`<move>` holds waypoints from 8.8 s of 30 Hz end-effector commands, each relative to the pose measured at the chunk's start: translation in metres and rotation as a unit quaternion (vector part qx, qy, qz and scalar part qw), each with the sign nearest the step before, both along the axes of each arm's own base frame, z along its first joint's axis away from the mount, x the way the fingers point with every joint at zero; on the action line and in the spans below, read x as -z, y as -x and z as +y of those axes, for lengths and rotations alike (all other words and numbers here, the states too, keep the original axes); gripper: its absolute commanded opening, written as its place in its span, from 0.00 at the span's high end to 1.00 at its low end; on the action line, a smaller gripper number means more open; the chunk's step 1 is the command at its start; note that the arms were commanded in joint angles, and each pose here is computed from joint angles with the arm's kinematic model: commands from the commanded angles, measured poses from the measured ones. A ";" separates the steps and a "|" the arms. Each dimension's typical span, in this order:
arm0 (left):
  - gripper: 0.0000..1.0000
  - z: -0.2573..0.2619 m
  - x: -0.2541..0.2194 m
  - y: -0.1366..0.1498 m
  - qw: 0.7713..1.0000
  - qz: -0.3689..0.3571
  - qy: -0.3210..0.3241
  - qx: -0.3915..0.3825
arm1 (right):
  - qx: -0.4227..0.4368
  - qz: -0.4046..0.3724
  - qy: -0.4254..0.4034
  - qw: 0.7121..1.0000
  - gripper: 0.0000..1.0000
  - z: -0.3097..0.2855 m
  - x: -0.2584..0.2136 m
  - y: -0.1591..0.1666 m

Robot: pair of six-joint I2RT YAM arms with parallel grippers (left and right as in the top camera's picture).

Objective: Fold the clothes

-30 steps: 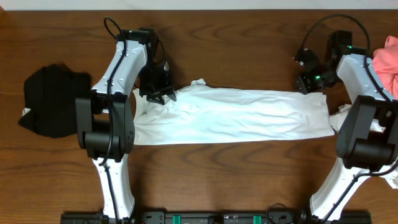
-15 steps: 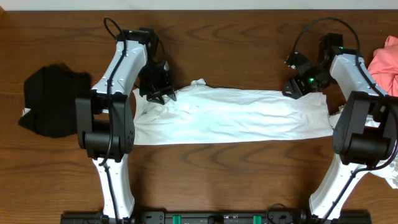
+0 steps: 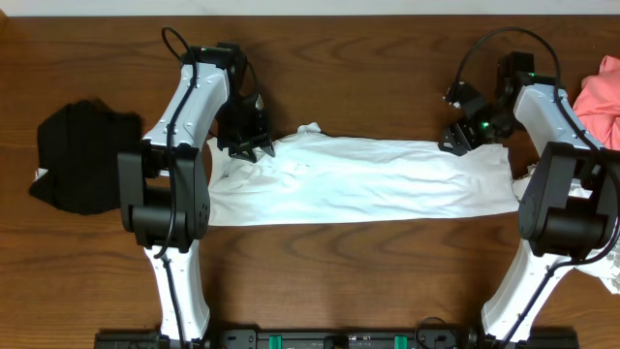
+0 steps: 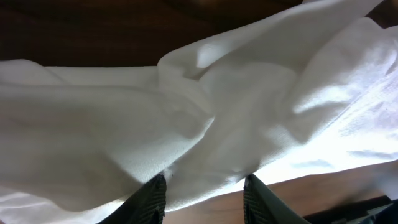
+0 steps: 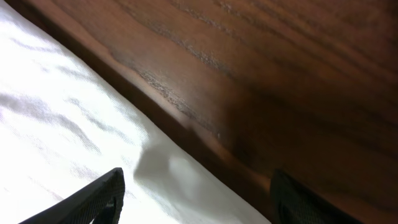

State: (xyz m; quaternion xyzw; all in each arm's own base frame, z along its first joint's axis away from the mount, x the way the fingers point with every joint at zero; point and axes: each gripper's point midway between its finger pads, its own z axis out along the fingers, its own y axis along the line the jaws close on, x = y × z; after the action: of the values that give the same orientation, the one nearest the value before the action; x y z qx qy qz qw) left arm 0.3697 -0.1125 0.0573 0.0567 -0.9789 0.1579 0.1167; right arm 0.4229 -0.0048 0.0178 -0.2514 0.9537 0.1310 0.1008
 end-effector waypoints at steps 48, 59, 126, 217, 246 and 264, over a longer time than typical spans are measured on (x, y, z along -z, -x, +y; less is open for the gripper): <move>0.59 0.003 -0.003 0.012 1.000 0.020 -0.008 0.004 | 0.033 0.144 -0.025 0.989 0.95 0.030 -0.059 0.085; 0.70 0.004 -0.013 0.042 0.996 0.088 -0.008 0.002 | 0.046 0.181 -0.026 0.982 0.92 0.034 -0.062 0.100; 0.94 -0.041 0.019 -0.042 0.990 -0.113 -0.009 0.082 | 0.029 0.097 -0.024 0.995 0.77 0.052 -0.056 0.060; 0.56 -0.011 0.036 0.064 0.989 0.029 -0.103 0.102 | 0.367 -0.088 0.078 0.923 0.62 -0.049 -0.027 -0.018; 0.55 -0.011 0.036 0.064 0.989 0.029 -0.103 0.102 | 0.302 -0.003 0.070 0.951 0.99 -0.033 0.013 0.019; 0.55 -0.011 0.036 0.064 0.989 0.029 -0.103 0.102 | 0.408 -0.154 -0.002 0.900 0.99 -0.056 -0.023 -0.058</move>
State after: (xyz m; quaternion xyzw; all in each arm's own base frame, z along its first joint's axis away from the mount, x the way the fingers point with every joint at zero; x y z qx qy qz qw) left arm 0.3067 -0.1261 0.0201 -0.0261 -0.9864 0.0496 0.1546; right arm 0.4797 -0.0578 0.0444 0.1233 0.9482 0.0353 0.2907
